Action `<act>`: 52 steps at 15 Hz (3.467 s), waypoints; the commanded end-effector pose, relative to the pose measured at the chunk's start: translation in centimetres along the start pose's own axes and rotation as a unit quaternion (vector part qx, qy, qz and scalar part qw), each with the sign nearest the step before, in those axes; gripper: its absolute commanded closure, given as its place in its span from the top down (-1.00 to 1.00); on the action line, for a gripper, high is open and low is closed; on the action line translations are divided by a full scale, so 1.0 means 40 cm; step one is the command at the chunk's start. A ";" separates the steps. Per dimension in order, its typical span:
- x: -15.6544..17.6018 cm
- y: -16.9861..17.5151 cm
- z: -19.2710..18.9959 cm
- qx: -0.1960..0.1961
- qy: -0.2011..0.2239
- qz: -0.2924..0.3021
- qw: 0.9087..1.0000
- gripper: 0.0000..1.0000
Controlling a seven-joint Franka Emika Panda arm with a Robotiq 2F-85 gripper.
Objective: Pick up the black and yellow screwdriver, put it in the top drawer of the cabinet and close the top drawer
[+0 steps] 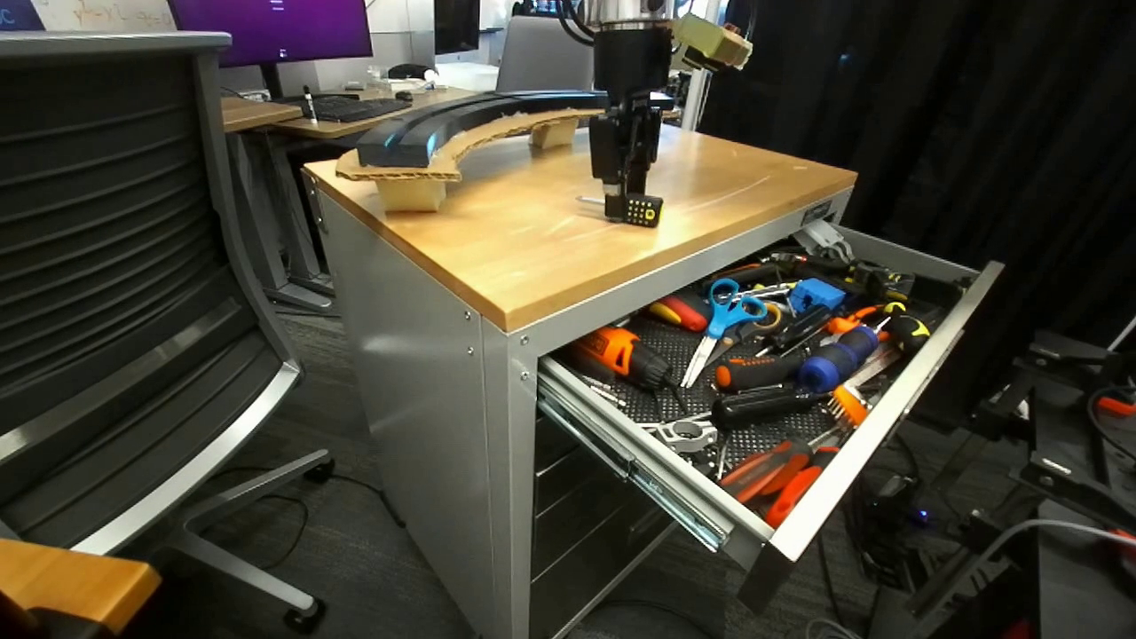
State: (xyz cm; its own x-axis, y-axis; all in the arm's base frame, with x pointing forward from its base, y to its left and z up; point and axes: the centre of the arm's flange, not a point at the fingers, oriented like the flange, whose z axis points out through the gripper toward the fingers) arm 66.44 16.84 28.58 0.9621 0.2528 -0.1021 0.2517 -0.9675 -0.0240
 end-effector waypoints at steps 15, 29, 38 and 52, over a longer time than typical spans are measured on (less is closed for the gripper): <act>-0.209 -0.234 0.082 -0.052 -0.133 -0.221 0.965 -0.72; -0.483 -0.008 0.149 -0.058 -0.124 0.105 0.985 1.00; -0.803 0.047 0.217 -0.047 -0.183 0.338 0.922 -0.29; -0.611 0.173 0.349 -0.117 -0.007 0.337 0.934 -0.94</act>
State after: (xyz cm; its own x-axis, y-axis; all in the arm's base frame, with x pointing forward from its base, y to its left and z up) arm 39.66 4.13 18.86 0.8807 -0.4460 -0.1595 -0.3993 -0.8802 0.2563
